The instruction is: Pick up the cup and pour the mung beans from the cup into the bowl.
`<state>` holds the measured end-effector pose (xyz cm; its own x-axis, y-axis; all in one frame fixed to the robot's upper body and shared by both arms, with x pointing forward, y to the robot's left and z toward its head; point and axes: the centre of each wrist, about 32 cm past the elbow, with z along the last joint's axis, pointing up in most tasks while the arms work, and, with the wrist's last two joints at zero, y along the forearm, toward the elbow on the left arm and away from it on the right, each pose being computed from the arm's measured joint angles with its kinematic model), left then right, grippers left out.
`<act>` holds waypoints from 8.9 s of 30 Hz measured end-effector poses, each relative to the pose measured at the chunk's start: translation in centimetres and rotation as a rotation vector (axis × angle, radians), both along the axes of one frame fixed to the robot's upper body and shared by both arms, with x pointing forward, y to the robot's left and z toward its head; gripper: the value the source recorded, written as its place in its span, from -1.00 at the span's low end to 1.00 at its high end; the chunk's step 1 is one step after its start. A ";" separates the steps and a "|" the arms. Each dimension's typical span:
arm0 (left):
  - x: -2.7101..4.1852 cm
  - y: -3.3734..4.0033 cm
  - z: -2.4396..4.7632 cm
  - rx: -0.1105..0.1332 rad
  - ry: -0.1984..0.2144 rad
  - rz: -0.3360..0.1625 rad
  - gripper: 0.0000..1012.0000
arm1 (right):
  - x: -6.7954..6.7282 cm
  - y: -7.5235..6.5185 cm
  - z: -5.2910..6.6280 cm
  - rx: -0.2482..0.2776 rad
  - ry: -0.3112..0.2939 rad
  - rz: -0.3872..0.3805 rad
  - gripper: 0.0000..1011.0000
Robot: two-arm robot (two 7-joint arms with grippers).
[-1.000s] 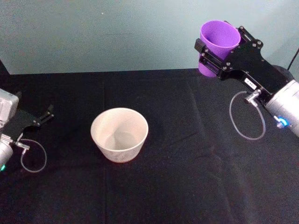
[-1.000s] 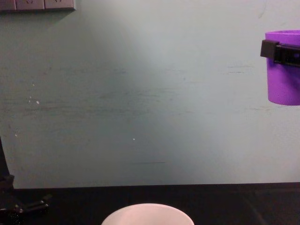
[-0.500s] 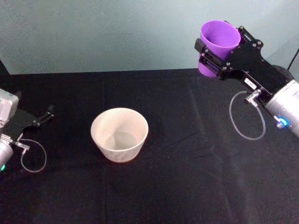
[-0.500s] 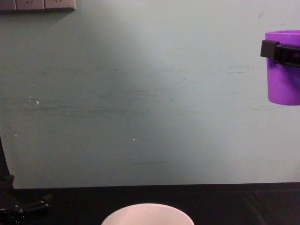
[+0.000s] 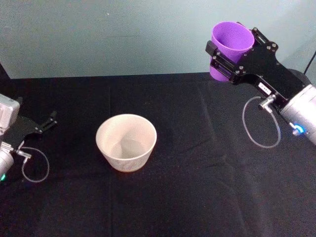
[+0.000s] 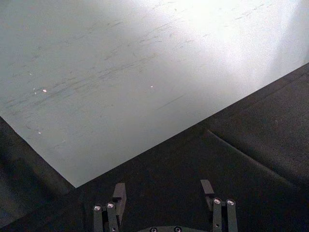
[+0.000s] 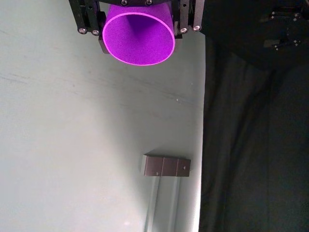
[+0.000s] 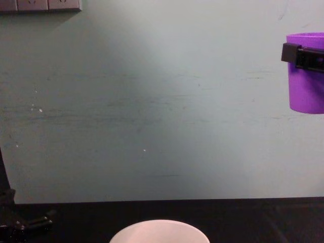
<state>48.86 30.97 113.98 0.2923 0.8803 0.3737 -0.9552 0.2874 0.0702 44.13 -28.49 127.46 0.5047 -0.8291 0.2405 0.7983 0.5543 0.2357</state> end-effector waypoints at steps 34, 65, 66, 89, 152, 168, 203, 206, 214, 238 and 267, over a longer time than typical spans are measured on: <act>0.00 0.00 0.00 0.000 0.000 0.000 0.98 | 0.0 0.0 0.0 0.000 0.000 0.000 0.49; 0.00 0.00 0.00 0.000 0.000 0.000 0.98 | 0.0 0.0 0.0 0.000 0.000 0.000 0.49; 0.00 0.00 0.00 0.000 0.000 0.000 0.98 | 0.0 0.0 0.0 0.000 0.000 0.000 0.49; 0.00 0.00 0.00 0.000 0.000 0.000 0.98 | 0.0 0.0 0.0 0.000 0.000 0.000 0.49; 0.00 0.00 0.00 0.000 0.000 0.000 0.98 | 0.0 0.0 0.0 0.000 0.000 0.000 0.49; 0.00 0.00 0.00 0.000 0.000 0.000 0.98 | 0.0 0.0 0.0 0.000 0.000 0.000 0.49; 0.00 0.00 0.00 0.000 0.000 0.000 0.98 | 0.0 0.0 0.0 0.000 0.000 0.000 0.49; 0.00 0.00 0.00 0.000 0.000 0.000 0.98 | 0.0 0.0 0.0 0.000 0.000 0.000 0.49; 0.00 0.00 0.00 0.000 0.000 0.000 0.98 | 0.0 0.0 0.0 0.000 0.000 0.000 0.49; 0.00 0.00 0.00 0.000 0.000 0.000 0.98 | 2.9 2.1 -0.9 -0.002 0.032 0.102 0.49; 0.00 0.00 0.00 0.000 0.000 0.000 0.98 | 9.7 5.0 -5.8 -0.176 0.070 0.170 0.49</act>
